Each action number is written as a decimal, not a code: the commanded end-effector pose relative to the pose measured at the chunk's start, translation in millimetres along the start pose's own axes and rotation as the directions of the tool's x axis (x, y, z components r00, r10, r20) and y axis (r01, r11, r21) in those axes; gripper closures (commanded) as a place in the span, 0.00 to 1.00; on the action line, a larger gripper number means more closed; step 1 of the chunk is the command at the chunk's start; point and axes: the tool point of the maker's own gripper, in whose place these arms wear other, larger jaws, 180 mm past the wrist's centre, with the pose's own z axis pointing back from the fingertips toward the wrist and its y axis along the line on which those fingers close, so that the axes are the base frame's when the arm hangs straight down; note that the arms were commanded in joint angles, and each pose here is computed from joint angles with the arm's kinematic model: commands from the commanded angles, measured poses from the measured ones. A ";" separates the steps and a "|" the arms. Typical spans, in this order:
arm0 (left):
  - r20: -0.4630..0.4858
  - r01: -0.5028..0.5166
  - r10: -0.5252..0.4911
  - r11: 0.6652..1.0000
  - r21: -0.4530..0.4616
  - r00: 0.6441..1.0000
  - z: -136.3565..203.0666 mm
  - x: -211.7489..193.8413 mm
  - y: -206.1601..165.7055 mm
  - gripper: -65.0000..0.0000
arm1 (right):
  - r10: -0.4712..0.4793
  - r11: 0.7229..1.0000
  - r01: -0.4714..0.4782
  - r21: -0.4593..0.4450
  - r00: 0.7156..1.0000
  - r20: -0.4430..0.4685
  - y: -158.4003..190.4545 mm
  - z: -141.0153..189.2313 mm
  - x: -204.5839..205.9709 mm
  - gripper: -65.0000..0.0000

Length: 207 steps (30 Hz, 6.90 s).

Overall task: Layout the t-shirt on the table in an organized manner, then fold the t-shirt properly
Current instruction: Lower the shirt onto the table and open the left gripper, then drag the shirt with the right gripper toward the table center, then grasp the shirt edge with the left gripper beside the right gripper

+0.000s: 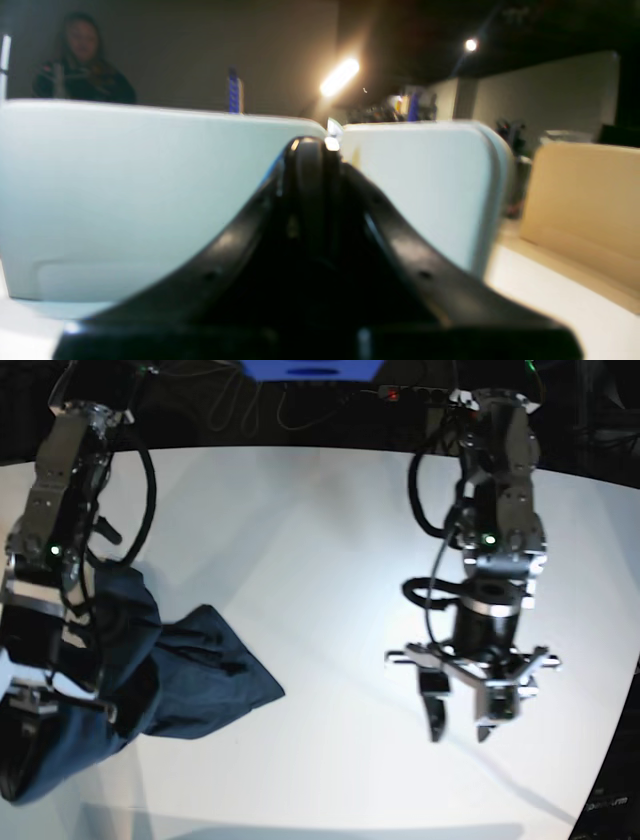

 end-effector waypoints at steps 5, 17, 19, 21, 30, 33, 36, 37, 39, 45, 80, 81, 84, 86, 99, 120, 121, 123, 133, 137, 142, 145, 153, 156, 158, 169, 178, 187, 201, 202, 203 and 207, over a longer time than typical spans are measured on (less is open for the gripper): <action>-0.068 -0.028 0.020 0.993 -0.117 0.997 -32.8 -25.9 -57.8 0.50 | 0.052 0.998 -0.052 -0.045 0.999 -0.005 -24.1 9.7 0.6 1.00; -0.241 0.054 -0.162 0.914 -0.401 0.957 -77.4 -88.2 -190.9 0.50 | 0.127 0.982 -0.163 -0.093 0.941 -0.313 -73.3 72.9 -86.1 1.00; -0.225 0.073 -0.181 0.905 -0.419 0.957 -79.8 -93.7 -197.2 0.50 | 0.135 0.980 -0.175 -0.090 0.929 -0.344 -77.6 82.9 -93.0 1.00; -0.179 0.083 -0.175 0.898 -0.431 0.968 -79.6 -95.5 -203.4 0.50 | 0.140 0.980 -0.182 -0.085 0.921 -0.363 -79.3 89.2 -95.9 1.00; -0.093 0.105 -0.162 0.889 -0.446 0.982 -83.5 -131.6 -202.2 0.50 | 0.116 0.970 -0.197 -0.143 0.889 -0.443 -94.0 115.2 -114.9 1.00; -0.091 0.103 -0.159 0.890 -0.444 0.983 -83.0 -134.9 -200.8 0.50 | 0.104 0.970 -0.198 -0.143 0.863 -0.495 -95.4 128.2 -128.9 1.00; -0.094 0.100 -0.156 0.892 -0.441 0.983 -82.7 -135.7 -199.8 0.50 | 0.064 0.969 -0.197 -0.151 0.787 -0.613 -100.1 141.4 -158.6 1.00; -0.098 0.097 -0.156 0.892 -0.441 0.983 -81.1 -137.8 -200.0 0.50 | 0.047 0.969 -0.194 -0.156 0.758 -0.651 -100.5 144.9 -168.4 1.00; -0.096 0.089 -0.146 0.892 -0.443 0.985 -76.6 -137.5 -201.8 0.50 | 0.016 0.965 -0.199 -0.169 0.692 -0.722 -107.0 152.4 -187.1 1.00; -0.029 0.126 -0.151 0.902 -0.413 0.988 -69.1 -124.9 -170.5 0.50 | -0.069 0.950 -0.215 -0.229 0.569 -0.820 -124.8 169.1 -216.8 0.92; -0.122 0.080 -0.063 0.987 0.142 0.991 11.0 -105.3 76.7 0.50 | 0.078 0.847 0.392 0.360 0.578 -0.813 202.0 97.4 -253.0 0.52; -0.116 0.081 -0.064 0.986 0.143 0.991 11.3 -102.5 76.7 0.50 | 0.086 0.846 0.398 0.356 0.556 -0.827 204.2 99.0 -262.0 0.52; -0.135 0.084 -0.066 0.987 0.139 0.989 20.3 -109.8 75.7 0.50 | 0.091 0.846 0.404 0.347 0.531 -0.842 207.2 94.1 -280.2 0.52; -0.131 0.086 -0.068 0.987 0.138 0.989 23.4 -107.7 75.2 0.50 | 0.094 0.854 0.390 0.345 0.535 -0.840 198.1 91.1 -290.4 0.52; -0.146 0.090 -0.070 0.987 0.135 0.987 29.5 -113.1 74.9 0.50 | 0.089 0.913 0.317 0.258 0.463 -0.882 161.9 122.6 -348.5 0.53; -0.113 0.110 -0.093 0.983 0.147 0.989 55.8 -94.1 80.7 0.50 | 0.229 0.697 0.536 0.475 0.462 -0.857 324.2 227.1 -291.2 0.98; -0.119 0.111 -0.094 0.983 0.146 0.988 58.7 -95.8 80.3 0.50 | 0.236 0.677 0.540 0.500 0.485 -0.842 331.2 229.0 -283.8 0.98; -0.138 0.113 -0.094 0.983 0.142 0.986 63.9 -102.6 79.8 0.50 | 0.228 0.641 0.544 0.541 0.539 -0.811 345.4 224.8 -264.9 0.98; -0.160 0.079 -0.054 0.985 0.152 0.986 68.4 -112.3 72.7 0.49 | 0.055 0.619 0.565 0.546 0.662 -0.747 360.3 194.0 -198.4 0.62; -0.168 0.049 -0.024 0.988 0.148 0.985 68.1 -117.4 62.6 0.49 | 0.008 0.619 0.562 0.548 0.693 -0.720 360.5 180.1 -180.4 0.47; -0.254 0.013 -0.004 0.999 0.036 0.967 68.1 -154.2 13.7 0.49 | 0.003 0.642 0.500 0.581 0.757 -0.654 327.8 160.7 -171.0 0.44; -0.304 -0.011 -0.001 0.999 -0.039 0.953 69.3 -175.3 -19.6 0.49 | 0.011 0.670 0.452 0.588 0.787 -0.617 298.7 149.8 -169.2 0.44; -0.362 -0.066 0.042 0.996 -0.054 0.931 62.0 -199.1 -47.4 0.49 | 0.034 0.783 0.344 0.518 0.808 -0.589 219.9 121.8 -185.9 0.44; -0.354 -0.064 0.041 0.997 -0.054 0.934 53.6 -196.9 -46.8 0.49 | 0.041 0.815 0.316 0.485 0.805 -0.592 198.5 113.9 -193.9 0.44; -0.347 -0.060 0.048 0.998 -0.026 0.937 47.3 -195.3 -36.3 0.49 | 0.039 0.835 0.306 0.457 0.796 -0.605 184.5 117.5 -199.5 0.44; -0.379 -0.091 0.104 0.995 0.051 0.919 11.6 -211.2 -20.5 0.49 | 0.052 0.914 0.216 0.343 0.777 -0.627 113.1 120.1 -210.0 0.44; -0.434 -0.097 0.105 0.994 0.039 0.895 12.4 -232.3 -27.9 0.50 | 0.052 0.933 0.190 0.305 0.768 -0.638 92.7 121.6 -214.5 0.44; -0.431 -0.116 0.121 0.993 0.037 0.894 13.0 -230.2 -35.9 0.50 | 0.054 0.933 0.190 0.305 0.765 -0.641 93.1 123.0 -215.3 0.44; -0.423 -0.131 0.132 0.991 0.032 0.896 10.2 -226.6 -42.7 0.89 | 0.055 0.933 0.191 0.304 0.760 -0.648 92.8 125.8 -217.8 0.44; -0.419 -0.132 0.133 0.991 0.032 0.898 9.5 -224.8 -43.0 0.94 | 0.055 0.933 0.191 0.304 0.760 -0.648 92.8 125.8 -217.8 0.44; -0.411 -0.132 0.134 0.991 0.033 0.902 8.6 -221.5 -42.3 1.00 | 0.055 0.933 0.191 0.304 0.760 -0.648 92.8 125.8 -217.8 0.44; -0.363 -0.131 0.135 0.991 0.037 0.922 3.7 -202.7 -37.9 1.00 | 0.054 0.935 0.188 0.301 0.763 -0.645 91.2 124.1 -216.7 0.44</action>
